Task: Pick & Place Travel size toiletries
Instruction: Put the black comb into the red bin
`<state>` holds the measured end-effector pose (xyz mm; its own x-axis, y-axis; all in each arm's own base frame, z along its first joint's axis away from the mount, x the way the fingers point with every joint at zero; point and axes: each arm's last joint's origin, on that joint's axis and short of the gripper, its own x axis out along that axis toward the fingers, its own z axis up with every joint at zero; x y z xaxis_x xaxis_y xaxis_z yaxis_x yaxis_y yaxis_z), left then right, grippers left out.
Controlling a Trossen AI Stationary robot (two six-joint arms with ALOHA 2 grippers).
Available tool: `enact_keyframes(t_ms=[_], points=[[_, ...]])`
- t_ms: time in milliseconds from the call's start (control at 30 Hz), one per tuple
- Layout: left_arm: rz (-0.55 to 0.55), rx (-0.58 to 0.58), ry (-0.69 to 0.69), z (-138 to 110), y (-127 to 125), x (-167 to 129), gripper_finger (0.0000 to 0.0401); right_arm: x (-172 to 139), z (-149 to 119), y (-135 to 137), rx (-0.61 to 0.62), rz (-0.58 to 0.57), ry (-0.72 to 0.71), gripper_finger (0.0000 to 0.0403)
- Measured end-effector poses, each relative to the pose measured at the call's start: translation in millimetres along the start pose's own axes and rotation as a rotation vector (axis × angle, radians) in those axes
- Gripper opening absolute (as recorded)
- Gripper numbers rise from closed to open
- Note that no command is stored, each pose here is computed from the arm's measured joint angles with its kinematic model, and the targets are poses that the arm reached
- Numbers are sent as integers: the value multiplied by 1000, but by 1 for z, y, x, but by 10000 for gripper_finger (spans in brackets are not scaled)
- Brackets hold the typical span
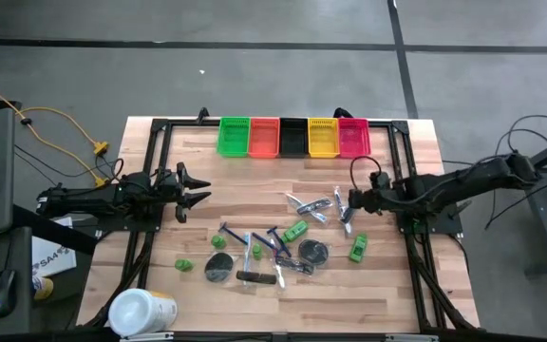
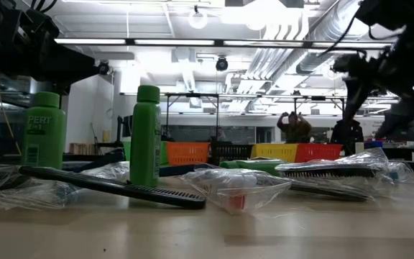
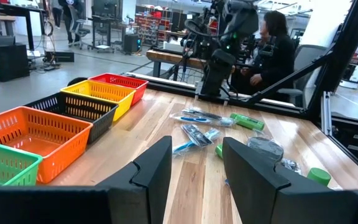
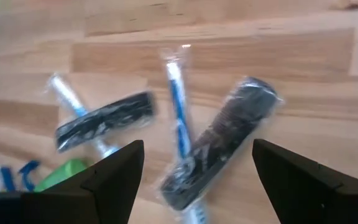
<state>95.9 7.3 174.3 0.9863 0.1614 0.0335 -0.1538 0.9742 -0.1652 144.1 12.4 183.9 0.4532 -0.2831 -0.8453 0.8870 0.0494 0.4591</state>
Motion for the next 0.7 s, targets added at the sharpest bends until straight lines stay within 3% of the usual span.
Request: enact_keyframes(t_ms=[700], points=[[0,0,0,0,0,0,143,34,-36,-33,239,43,-46,295]])
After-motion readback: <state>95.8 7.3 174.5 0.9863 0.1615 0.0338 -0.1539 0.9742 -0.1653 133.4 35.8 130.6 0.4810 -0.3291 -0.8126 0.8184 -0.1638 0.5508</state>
